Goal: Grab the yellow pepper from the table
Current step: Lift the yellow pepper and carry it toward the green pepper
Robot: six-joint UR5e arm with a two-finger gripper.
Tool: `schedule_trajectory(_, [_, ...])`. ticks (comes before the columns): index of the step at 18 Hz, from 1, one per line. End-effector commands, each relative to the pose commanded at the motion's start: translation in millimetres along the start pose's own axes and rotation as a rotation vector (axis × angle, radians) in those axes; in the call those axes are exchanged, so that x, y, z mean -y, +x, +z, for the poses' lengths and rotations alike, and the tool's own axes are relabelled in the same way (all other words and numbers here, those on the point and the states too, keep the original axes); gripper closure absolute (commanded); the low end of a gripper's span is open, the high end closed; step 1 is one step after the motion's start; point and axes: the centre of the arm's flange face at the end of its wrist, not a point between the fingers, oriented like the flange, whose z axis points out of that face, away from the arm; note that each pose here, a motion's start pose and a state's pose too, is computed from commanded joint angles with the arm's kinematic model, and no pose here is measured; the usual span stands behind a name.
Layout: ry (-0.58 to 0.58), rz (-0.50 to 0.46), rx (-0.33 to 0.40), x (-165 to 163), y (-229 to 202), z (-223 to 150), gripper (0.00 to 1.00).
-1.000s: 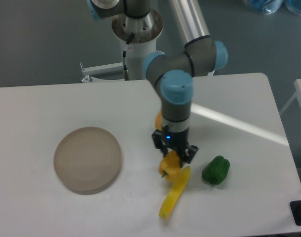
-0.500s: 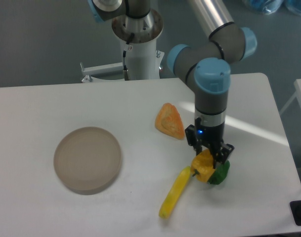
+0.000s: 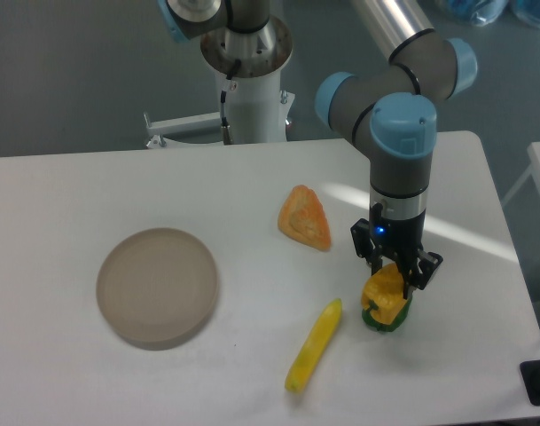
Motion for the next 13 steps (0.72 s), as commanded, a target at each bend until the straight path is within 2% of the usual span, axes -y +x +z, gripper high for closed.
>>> schedule_trajectory(13, [0.002, -0.003, 0.006, -0.4, -2.4, 0.9, 0.52])
